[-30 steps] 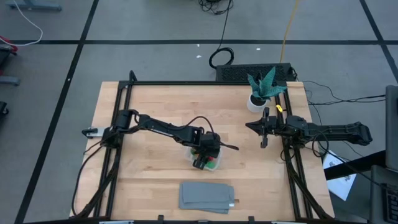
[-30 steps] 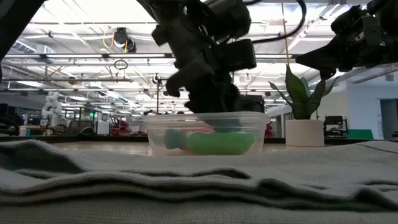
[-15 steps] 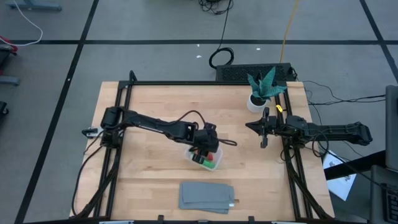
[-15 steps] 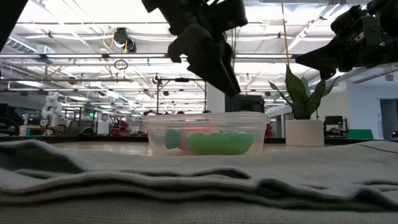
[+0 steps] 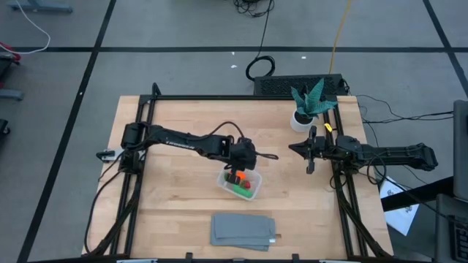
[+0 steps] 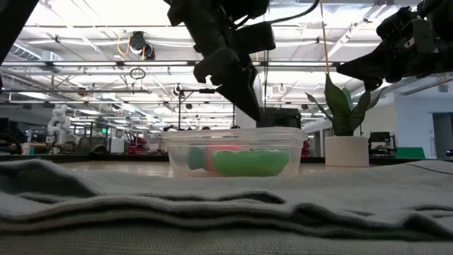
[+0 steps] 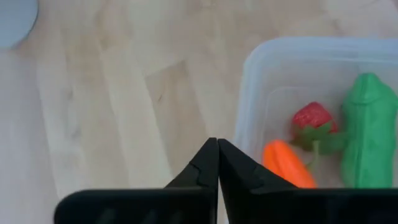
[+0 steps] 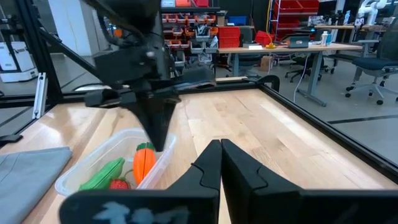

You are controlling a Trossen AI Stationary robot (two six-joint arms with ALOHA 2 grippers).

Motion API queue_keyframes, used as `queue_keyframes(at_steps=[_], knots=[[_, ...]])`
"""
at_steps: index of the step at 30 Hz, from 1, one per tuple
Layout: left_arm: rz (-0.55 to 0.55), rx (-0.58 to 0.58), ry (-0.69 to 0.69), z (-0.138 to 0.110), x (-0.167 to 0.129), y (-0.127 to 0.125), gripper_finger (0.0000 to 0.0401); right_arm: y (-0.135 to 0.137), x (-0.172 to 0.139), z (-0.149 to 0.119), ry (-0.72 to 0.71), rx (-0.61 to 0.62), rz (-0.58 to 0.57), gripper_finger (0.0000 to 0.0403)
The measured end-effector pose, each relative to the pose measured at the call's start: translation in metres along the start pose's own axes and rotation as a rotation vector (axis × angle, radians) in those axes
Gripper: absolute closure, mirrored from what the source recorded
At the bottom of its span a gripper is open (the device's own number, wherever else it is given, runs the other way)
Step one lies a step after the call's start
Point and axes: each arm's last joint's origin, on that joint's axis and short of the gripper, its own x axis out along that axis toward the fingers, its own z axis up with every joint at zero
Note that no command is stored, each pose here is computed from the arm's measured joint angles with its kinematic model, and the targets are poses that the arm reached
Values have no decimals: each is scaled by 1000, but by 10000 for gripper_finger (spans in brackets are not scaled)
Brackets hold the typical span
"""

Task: Pick and placing Produce into tupperware
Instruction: Adjust the transparent bin

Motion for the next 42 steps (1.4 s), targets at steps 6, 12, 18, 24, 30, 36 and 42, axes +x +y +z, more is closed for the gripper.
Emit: queue_keyframes(at_steps=[6,12,18,24,30,36,42], knots=[[27,-63,70,-17,7,9,399,0,0,0,0,-2,0,403],[29,-96,97,-36,21,7,399,0,0,0,0,-2,0,403],[24,-122,118,-40,23,5,398,0,0,0,0,-3,0,403],[16,-144,138,-41,23,1,395,0,0,0,0,-3,0,403],[5,-164,153,-40,22,-6,399,0,0,0,0,-3,0,403],[-14,-163,160,-38,22,-15,399,0,0,0,0,-3,0,403],[-24,-167,161,-36,21,-22,392,0,0,0,-1,-3,0,403]])
